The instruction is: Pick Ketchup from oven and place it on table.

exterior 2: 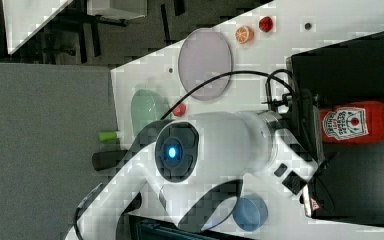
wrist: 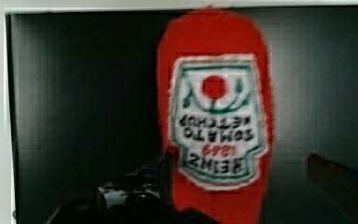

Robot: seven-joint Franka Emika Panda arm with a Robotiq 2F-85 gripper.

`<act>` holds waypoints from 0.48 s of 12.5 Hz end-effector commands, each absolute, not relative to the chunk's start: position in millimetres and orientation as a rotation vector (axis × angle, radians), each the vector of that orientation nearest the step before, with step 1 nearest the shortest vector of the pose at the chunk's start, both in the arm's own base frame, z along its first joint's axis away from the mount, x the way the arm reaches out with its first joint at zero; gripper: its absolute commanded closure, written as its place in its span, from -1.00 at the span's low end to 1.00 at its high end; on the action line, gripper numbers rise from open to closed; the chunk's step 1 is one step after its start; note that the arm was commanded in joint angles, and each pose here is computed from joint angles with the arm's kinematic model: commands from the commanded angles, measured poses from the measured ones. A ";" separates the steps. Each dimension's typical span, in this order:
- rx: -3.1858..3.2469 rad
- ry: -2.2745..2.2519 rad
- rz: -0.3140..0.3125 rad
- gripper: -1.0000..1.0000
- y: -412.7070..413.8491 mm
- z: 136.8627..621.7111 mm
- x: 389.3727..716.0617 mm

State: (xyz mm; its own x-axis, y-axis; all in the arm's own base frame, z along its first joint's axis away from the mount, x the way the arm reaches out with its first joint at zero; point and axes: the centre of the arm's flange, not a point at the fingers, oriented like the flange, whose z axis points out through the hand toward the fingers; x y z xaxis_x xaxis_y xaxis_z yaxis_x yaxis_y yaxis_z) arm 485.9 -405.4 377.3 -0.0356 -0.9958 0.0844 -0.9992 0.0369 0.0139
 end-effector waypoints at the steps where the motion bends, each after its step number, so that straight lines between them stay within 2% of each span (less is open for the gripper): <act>1: 2.103 -2.267 0.126 -1.00 -425.6 380.1 480.6; 2: 2.101 -2.281 0.163 -1.00 -426.0 375.7 485.4; 3: 2.088 -2.286 0.123 -0.99 -428.4 367.3 480.7; 4: 2.088 -2.285 0.113 -0.60 -428.0 365.9 480.2; 5: 2.089 -2.285 0.117 -0.36 -427.9 366.9 480.5; 6: 2.089 -2.287 0.123 -0.27 -428.8 369.6 480.4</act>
